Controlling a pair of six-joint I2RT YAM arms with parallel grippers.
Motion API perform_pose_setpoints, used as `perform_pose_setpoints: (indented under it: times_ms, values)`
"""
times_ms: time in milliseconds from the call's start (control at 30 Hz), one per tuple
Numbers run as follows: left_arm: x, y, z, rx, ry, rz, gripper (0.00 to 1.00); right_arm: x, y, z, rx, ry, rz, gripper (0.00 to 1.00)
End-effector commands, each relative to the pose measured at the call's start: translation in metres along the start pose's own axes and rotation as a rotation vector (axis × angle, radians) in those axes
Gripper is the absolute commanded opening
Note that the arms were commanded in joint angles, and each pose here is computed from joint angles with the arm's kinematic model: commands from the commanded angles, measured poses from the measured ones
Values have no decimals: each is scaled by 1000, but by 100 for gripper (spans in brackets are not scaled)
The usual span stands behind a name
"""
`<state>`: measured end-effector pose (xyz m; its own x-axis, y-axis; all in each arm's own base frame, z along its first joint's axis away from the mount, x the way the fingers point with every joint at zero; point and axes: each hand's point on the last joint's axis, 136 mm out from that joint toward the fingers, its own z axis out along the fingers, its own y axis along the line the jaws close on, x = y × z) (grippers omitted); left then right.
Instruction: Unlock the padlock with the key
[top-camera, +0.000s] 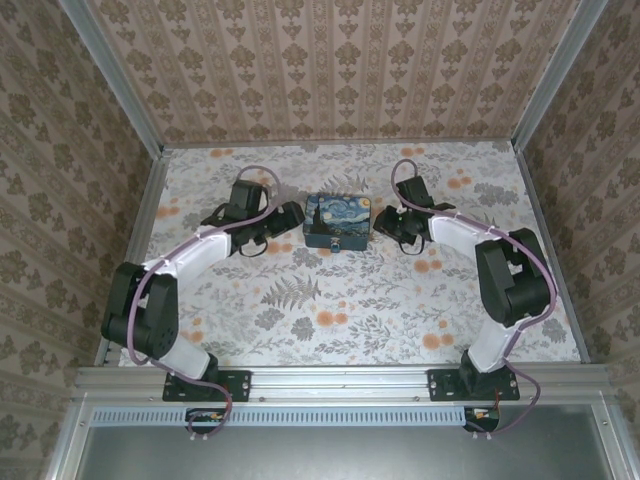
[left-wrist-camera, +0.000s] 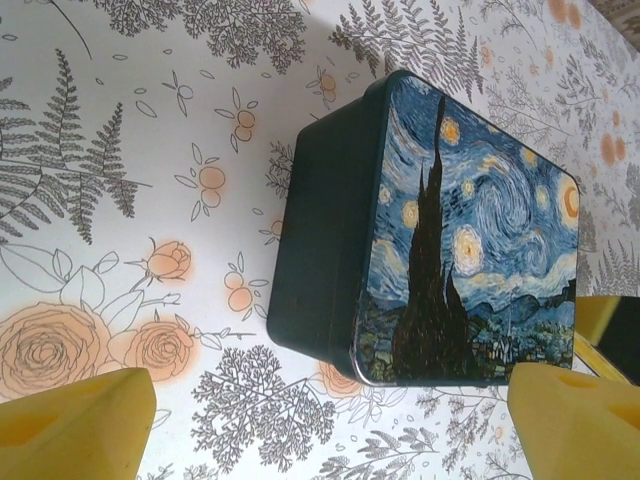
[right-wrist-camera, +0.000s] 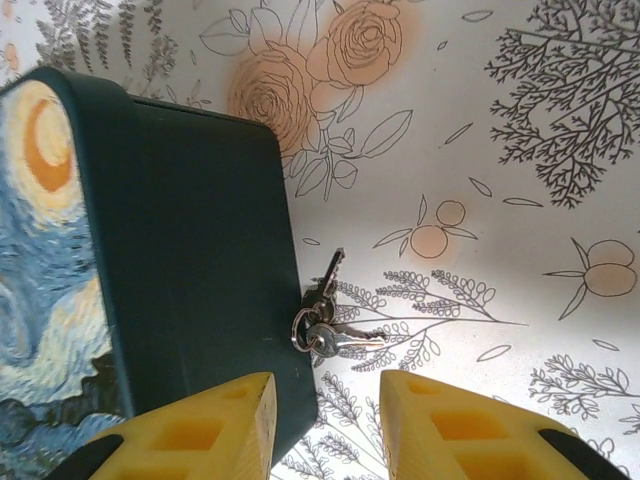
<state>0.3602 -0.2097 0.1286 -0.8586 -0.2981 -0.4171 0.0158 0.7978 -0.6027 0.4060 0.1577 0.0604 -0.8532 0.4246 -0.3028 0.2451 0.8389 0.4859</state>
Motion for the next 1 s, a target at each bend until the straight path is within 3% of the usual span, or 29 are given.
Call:
perform_pose_setpoints:
  times_ms: [0, 200, 500, 667, 967]
  values:
    - [8, -6, -8, 23, 8, 17, 92, -4, 15, 4, -4, -1, -12, 35]
    - [17, -3, -8, 34, 21, 15, 93, -5, 35, 14, 9, 17, -52, 35]
    - [28, -3, -7, 62, 41, 6, 93, -4, -2, 15, 192, -16, -62, 41]
    - [29, -3, -10, 64, 37, 10, 94, 1, -5, 22, 199, 5, -73, 48]
    - [24, -6, -16, 71, 18, 13, 100, 10, -2, 34, 235, 41, -125, 50]
